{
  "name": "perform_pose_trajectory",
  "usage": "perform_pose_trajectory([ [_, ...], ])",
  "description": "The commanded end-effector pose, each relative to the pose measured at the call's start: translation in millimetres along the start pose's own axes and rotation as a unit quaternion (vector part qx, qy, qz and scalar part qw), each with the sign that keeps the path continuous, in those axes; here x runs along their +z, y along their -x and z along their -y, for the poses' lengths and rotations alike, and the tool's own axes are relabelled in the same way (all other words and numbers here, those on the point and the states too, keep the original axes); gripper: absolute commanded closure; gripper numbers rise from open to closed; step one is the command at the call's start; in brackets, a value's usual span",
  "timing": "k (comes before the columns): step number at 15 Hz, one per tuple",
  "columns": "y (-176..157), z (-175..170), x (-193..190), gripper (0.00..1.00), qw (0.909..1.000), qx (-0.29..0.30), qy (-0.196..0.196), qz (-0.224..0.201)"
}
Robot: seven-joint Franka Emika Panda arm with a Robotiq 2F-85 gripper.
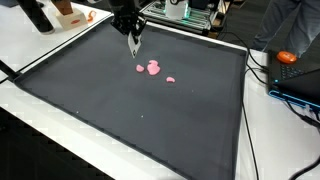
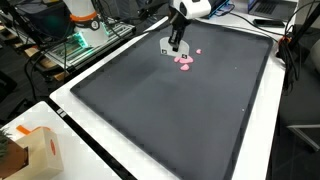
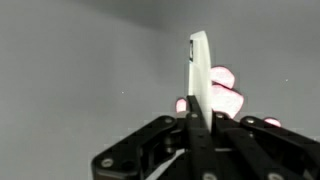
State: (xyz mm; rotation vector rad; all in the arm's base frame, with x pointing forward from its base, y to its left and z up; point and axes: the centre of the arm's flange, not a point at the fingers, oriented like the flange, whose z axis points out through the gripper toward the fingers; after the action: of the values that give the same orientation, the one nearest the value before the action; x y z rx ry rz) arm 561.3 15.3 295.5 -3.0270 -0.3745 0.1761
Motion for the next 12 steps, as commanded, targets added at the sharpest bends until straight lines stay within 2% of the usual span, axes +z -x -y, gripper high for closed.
perform_pose_trajectory([
  [1,11.6,26.3,-13.6,0.99,0.9994,-0.021,0.029,-0.003],
  [12,4.6,106.5,-58.7,0.99,0.9951,-0.076,0.062,-0.014],
])
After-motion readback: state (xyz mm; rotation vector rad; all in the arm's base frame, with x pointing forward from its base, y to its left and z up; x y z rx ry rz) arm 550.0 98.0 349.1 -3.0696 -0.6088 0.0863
